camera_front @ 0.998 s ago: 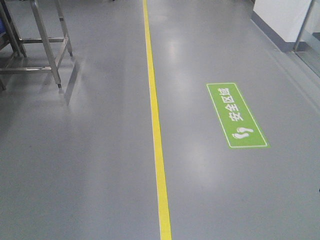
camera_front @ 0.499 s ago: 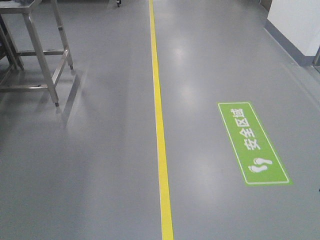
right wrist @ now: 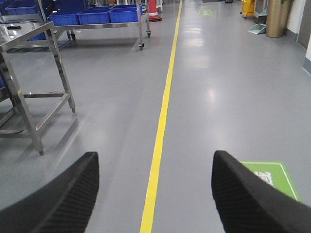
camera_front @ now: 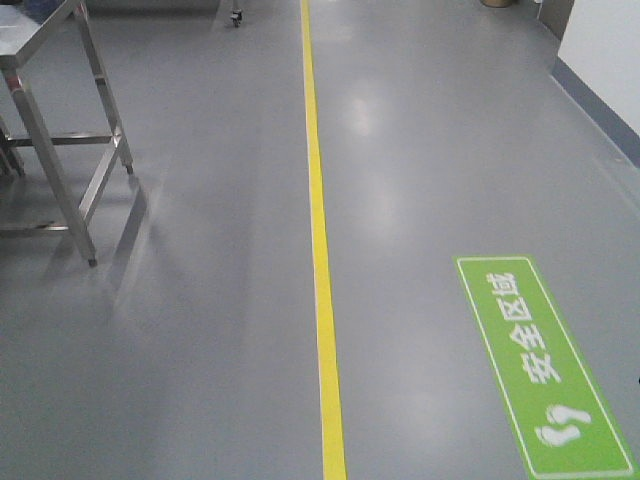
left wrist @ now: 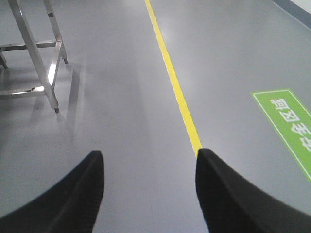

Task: Move and align brake pads A on conveyor
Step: 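Drive along the yellow floor line with both grippers empty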

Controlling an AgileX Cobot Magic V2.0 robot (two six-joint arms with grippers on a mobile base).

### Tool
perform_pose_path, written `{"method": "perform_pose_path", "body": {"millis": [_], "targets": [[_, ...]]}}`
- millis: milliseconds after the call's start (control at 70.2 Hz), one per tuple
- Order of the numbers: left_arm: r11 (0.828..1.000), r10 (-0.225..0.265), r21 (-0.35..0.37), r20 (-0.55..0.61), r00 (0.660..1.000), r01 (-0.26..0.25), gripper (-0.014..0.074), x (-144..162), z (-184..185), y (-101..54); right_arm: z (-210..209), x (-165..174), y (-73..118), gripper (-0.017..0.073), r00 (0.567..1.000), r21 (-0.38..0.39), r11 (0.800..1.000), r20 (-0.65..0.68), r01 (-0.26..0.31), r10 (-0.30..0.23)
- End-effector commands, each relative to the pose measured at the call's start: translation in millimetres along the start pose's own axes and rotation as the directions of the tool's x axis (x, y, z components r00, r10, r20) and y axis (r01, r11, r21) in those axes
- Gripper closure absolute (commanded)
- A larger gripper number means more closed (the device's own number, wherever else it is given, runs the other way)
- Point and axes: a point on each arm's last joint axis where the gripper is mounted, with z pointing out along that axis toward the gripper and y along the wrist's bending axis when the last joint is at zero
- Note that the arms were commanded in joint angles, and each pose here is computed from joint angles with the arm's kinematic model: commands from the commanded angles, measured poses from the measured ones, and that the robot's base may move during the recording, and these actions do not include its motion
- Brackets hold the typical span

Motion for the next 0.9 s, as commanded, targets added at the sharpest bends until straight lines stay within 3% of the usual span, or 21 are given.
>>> {"method": "perform_pose_path", "body": {"millis": [0, 884], "targets": [[1.000, -0.005, 0.012, 0.082, 0.997, 0.004, 0.0200, -12.5, -3.1, -1.1, -1.7, -14.2, -0.1, 0.0090, 0.996, 0.007, 1.000, 0.090, 0.005, -0.006], [1.000, -0.005, 0.012, 0.082, 0.997, 0.004, 0.0200, -12.5, -3.1, -1.1, -1.7, -14.1, -0.1, 0.0090, 0.996, 0.007, 1.000, 0.089, 0.005, -0.006]]}}
